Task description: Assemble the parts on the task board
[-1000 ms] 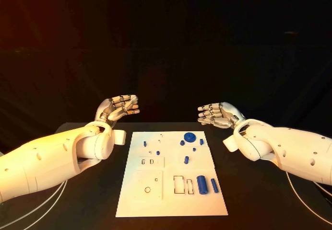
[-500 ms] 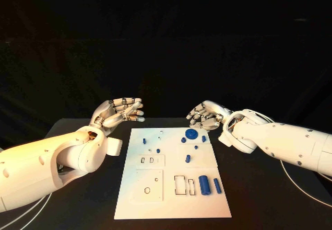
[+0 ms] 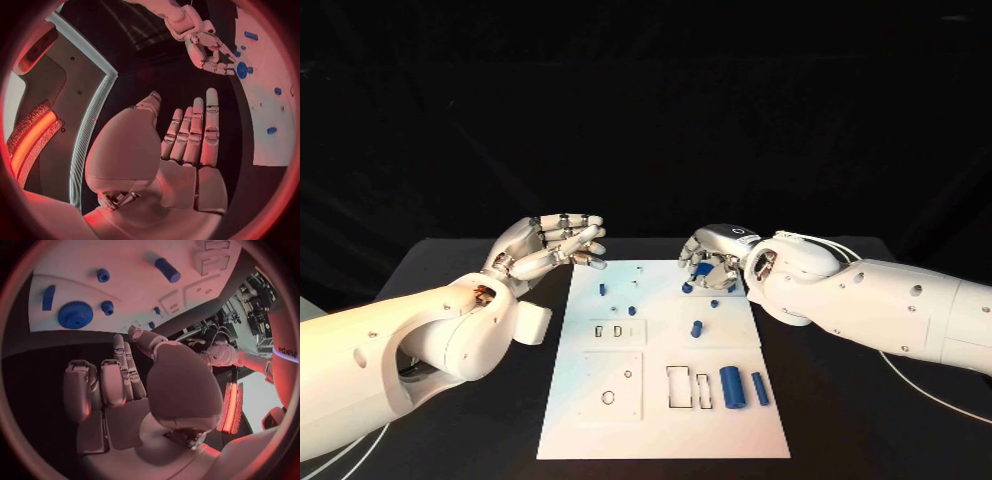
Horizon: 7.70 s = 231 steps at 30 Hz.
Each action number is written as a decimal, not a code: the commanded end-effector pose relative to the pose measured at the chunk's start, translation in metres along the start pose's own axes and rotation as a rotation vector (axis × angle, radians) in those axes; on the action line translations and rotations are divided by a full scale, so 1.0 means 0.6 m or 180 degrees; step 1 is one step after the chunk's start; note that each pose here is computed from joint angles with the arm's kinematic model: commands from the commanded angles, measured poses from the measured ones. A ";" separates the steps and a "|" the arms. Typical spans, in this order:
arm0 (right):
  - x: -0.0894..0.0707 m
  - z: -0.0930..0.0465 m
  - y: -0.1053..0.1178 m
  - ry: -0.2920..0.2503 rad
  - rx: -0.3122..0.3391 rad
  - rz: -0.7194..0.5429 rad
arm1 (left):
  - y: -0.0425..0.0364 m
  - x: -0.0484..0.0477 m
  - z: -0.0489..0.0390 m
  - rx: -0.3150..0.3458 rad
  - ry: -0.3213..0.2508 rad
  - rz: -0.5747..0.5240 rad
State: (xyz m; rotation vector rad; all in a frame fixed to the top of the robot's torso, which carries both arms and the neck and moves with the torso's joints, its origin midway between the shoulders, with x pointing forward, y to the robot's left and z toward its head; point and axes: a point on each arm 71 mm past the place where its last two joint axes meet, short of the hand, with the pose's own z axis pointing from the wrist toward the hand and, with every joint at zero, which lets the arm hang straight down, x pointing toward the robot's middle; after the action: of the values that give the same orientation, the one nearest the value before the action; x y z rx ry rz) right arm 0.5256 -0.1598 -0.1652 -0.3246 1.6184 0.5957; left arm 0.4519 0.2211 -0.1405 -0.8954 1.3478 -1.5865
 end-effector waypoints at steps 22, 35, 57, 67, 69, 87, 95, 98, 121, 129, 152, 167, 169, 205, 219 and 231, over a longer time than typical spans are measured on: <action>0.014 0.014 0.005 0.0184 0.0120 -0.0694 | -0.004 0.006 -0.002 -0.0022 0.0110 0.0064; 0.027 0.020 -0.002 0.0259 0.0148 -0.0703 | -0.005 0.006 -0.002 -0.0038 0.0098 0.0039; 0.030 0.024 0.001 0.0243 0.0091 -0.0621 | -0.002 0.001 -0.001 -0.0082 0.0047 0.0008; 0.018 0.023 0.001 -0.0108 0.0111 -0.0569 | 0.000 -0.003 0.000 -0.0108 -0.0004 -0.0041; 0.013 0.023 0.005 -0.0217 0.0097 -0.0531 | 0.000 -0.004 0.000 -0.0116 -0.0019 -0.0051; -0.003 0.066 0.056 -0.0576 0.0043 -0.0490 | 0.001 0.010 0.007 -0.0095 0.0010 -0.0082; 0.000 0.085 0.069 -0.0555 0.0033 -0.0519 | 0.001 0.014 0.009 -0.0088 0.0023 -0.0088; 0.000 0.089 0.068 -0.0561 0.0038 -0.0534 | 0.001 0.016 0.010 -0.0086 0.0034 -0.0093; 0.013 0.108 0.077 -0.0501 0.0064 -0.0581 | -0.008 0.025 0.013 -0.0040 0.0080 -0.0112; 0.013 0.110 0.074 -0.0512 0.0077 -0.0601 | -0.010 0.024 0.013 -0.0041 0.0086 -0.0114; 0.014 0.116 0.080 -0.0505 -0.0005 -0.0589 | -0.009 0.023 0.013 -0.0080 0.0107 -0.0149; -0.019 0.032 0.020 -0.0806 0.0101 -0.0038 | -0.008 0.007 0.011 -0.0094 0.0044 -0.0110; -0.024 0.016 0.008 -0.0785 0.0136 0.0033 | -0.007 0.003 0.010 -0.0097 0.0035 -0.0104; -0.009 -0.019 -0.095 -0.0102 0.1085 0.0621 | -0.002 -0.011 0.011 -0.0144 0.0038 -0.0093; 0.007 -0.012 -0.098 0.0007 0.1184 0.0589 | -0.001 -0.012 0.011 -0.0163 0.0045 -0.0091; 0.008 -0.011 -0.101 0.0041 0.1177 0.0539 | -0.001 -0.013 0.011 -0.0183 0.0035 -0.0085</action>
State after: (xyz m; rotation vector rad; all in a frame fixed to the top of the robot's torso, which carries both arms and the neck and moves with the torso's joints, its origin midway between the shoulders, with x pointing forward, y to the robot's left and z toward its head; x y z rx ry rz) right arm 0.5528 -0.2137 -0.1779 0.1113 1.7121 0.4215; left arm 0.4610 0.2280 -0.1403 -0.9537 1.3943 -1.5621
